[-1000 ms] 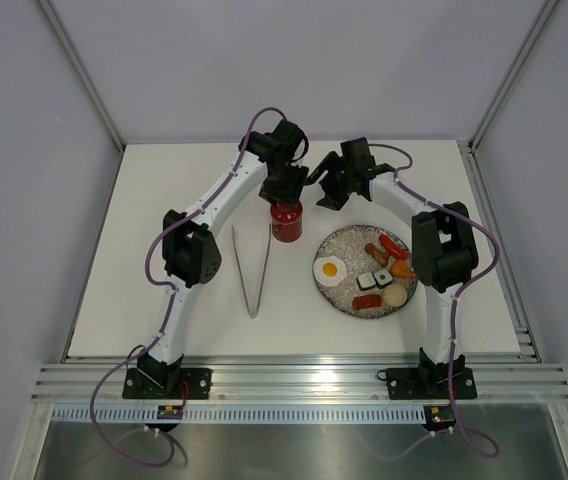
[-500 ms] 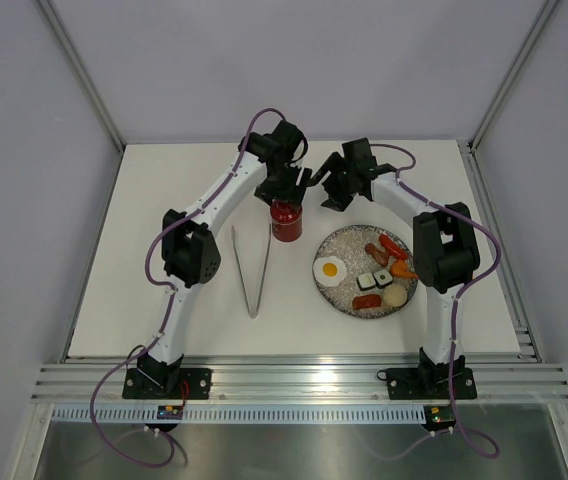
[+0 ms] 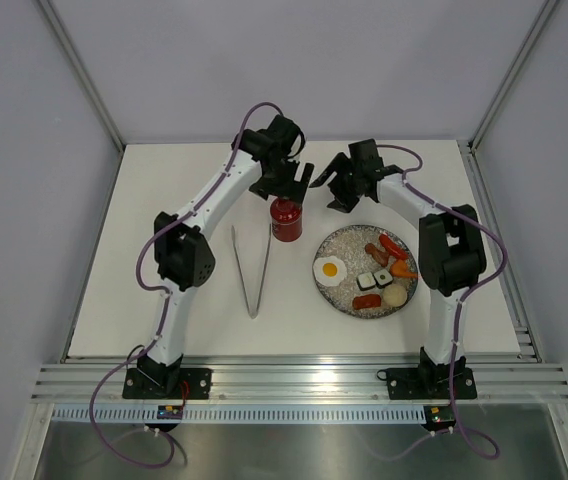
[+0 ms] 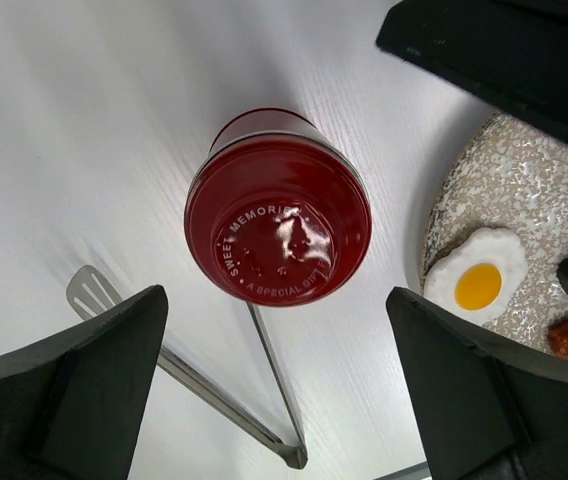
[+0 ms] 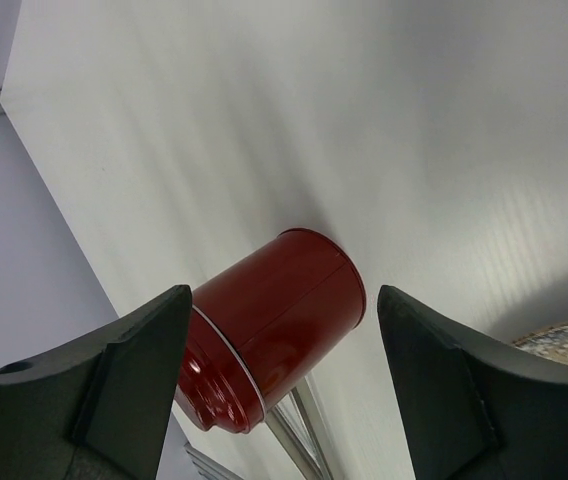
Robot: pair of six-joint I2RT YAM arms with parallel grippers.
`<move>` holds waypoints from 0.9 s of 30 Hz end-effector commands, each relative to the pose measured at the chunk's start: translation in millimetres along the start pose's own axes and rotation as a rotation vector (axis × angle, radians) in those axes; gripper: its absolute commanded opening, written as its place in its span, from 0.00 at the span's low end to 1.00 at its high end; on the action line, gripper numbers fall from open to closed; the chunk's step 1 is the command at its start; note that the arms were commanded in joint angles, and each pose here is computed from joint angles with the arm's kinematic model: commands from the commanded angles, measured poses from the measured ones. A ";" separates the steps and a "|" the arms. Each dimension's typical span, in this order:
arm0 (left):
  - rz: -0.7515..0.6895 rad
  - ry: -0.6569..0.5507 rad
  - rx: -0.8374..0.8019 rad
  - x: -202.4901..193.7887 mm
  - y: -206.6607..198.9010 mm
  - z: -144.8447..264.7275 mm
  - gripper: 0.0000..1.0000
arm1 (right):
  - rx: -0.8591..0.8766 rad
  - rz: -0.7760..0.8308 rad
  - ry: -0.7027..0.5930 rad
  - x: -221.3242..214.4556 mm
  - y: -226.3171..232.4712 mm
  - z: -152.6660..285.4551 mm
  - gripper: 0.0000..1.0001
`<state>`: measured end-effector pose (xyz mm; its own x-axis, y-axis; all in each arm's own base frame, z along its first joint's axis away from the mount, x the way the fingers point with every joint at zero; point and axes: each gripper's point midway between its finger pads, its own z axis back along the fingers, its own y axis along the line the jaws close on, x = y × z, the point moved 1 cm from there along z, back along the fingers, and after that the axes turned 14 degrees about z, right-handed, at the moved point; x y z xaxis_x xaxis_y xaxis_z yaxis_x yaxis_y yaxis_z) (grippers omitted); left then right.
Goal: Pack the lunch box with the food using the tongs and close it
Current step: Close the box lid on the packing box.
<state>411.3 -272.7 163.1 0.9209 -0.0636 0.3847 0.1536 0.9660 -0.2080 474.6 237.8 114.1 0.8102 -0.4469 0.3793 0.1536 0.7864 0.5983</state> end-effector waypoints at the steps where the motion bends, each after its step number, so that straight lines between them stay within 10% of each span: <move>1: -0.013 -0.148 -0.065 21.4 -13.4 55.8 0.95 | 0.018 -0.003 -0.097 32.9 -1.5 36.2 0.83; 5: -0.010 -0.186 -0.099 24.3 -21.5 69.5 0.87 | 0.003 -0.015 -0.135 48.6 -16.8 55.8 0.84; 10: 0.000 -0.191 -0.126 27.8 -28.9 60.1 0.34 | -0.021 -0.001 -0.158 55.7 -26.8 68.0 0.84; 13: 0.004 -0.183 -0.127 31.4 -30.7 49.3 0.21 | -0.015 0.006 -0.159 56.0 -24.7 70.4 0.84; 27: 0.011 -0.063 -0.080 16.1 -23.6 -22.2 0.23 | -0.021 0.000 -0.132 47.8 -32.4 63.6 0.84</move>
<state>422.8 -291.2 158.3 0.9040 -0.0373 0.4258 0.1577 0.9550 -0.2511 474.4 164.1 142.9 0.7432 -0.5090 0.4342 0.1982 0.7874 0.5837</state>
